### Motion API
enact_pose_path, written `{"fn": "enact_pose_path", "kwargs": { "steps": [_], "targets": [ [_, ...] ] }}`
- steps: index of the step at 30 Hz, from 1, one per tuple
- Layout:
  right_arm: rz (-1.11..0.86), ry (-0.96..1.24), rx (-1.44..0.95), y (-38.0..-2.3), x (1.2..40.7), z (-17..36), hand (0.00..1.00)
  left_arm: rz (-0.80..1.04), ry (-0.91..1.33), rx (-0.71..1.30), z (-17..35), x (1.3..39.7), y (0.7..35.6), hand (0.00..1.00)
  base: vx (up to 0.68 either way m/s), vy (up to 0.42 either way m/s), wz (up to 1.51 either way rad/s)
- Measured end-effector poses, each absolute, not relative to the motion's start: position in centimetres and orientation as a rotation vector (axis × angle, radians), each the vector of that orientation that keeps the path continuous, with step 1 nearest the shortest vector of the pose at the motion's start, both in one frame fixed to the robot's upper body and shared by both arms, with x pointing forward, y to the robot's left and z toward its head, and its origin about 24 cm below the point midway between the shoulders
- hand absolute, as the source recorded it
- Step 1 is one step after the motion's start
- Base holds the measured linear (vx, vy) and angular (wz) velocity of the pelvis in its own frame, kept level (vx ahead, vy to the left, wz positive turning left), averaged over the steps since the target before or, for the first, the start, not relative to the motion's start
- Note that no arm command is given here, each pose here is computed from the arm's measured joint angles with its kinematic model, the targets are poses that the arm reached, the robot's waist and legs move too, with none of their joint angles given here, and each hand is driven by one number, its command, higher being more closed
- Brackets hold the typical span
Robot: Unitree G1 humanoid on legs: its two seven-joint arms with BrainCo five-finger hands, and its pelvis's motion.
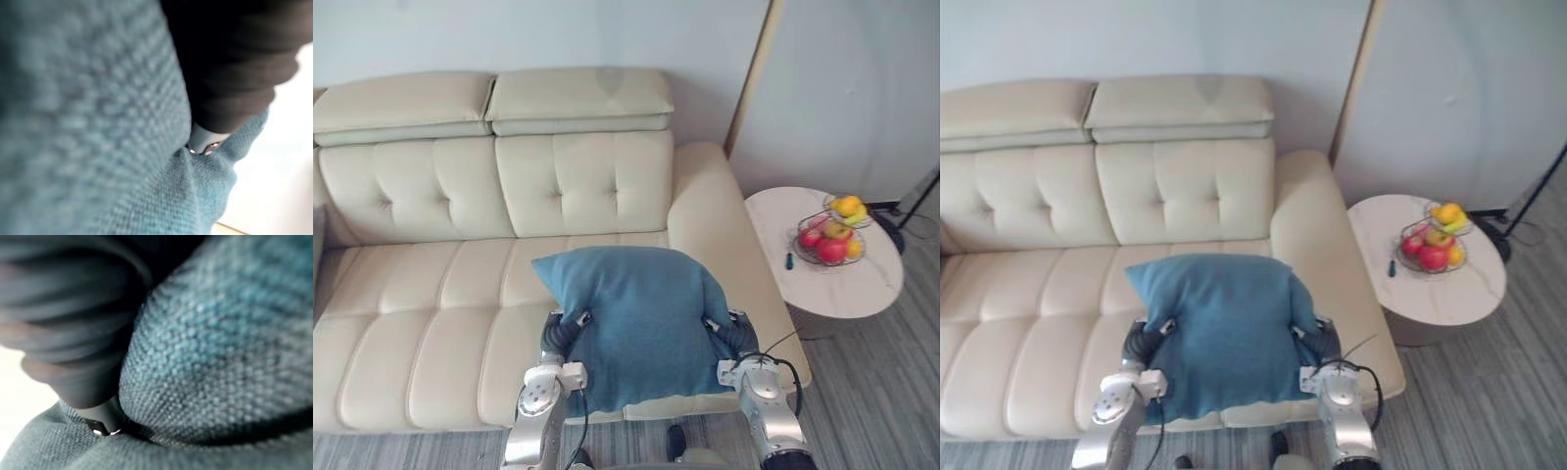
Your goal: Pick up cushions and gather them together orderly.
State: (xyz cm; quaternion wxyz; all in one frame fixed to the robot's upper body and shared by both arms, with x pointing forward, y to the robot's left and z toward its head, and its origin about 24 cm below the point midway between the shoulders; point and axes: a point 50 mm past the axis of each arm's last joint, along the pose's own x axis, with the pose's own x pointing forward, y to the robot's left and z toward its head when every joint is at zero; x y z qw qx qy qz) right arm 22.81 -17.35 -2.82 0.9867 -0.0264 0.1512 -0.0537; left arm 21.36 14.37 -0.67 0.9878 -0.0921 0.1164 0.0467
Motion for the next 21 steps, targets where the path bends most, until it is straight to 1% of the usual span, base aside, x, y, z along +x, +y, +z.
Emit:
{"fn": "enact_pose_path", "kwargs": {
  "steps": [6, 9, 10, 12, 14, 15, 16, 19, 21],
  "targets": [
    [-0.126, 0.277, -0.102, -17.2, 23.5, -2.3, 1.0, 0.111, 0.224, -0.163, -0.5, 21.9, 14.4, 1.0, 0.03, -0.022, 0.23],
    [-0.144, 0.219, -0.136, -16.9, 25.0, -0.9, 1.0, 0.126, 0.209, -0.149, -0.1, 23.5, 14.5, 1.0, -0.03, -0.003, 0.32],
    [-0.139, 0.164, -0.155, -16.2, 26.4, 0.4, 1.0, 0.157, 0.166, -0.143, 0.9, 24.6, 14.9, 1.0, -0.09, 0.003, 0.15],
    [-0.137, 0.096, -0.175, -15.5, 28.0, 2.1, 1.0, 0.181, 0.112, -0.14, 2.2, 25.8, 15.2, 1.0, -0.12, -0.008, 0.06],
    [-0.161, -0.046, -0.179, -14.7, 30.8, 6.0, 1.0, 0.223, -0.012, -0.151, 5.6, 28.5, 15.6, 1.0, -0.13, 0.002, 0.02],
    [-0.166, -0.075, -0.182, -14.6, 31.3, 6.9, 1.0, 0.229, -0.037, -0.156, 6.3, 29.0, 15.6, 1.0, -0.17, 0.015, 0.17],
    [-0.188, -0.161, -0.186, -14.2, 32.6, 9.4, 1.0, 0.25, -0.116, -0.172, 8.7, 30.4, 15.7, 1.0, -0.13, 0.015, 0.2],
    [-0.254, -0.277, -0.157, -14.3, 34.1, 13.2, 1.0, 0.258, -0.244, -0.182, 12.8, 32.5, 15.3, 1.0, -0.07, 0.027, 0.28],
    [-0.312, -0.389, -0.113, -14.5, 35.2, 17.1, 1.0, 0.244, -0.384, -0.157, 17.5, 34.2, 15.1, 1.0, -0.09, 0.036, 0.25]
  ]
}}
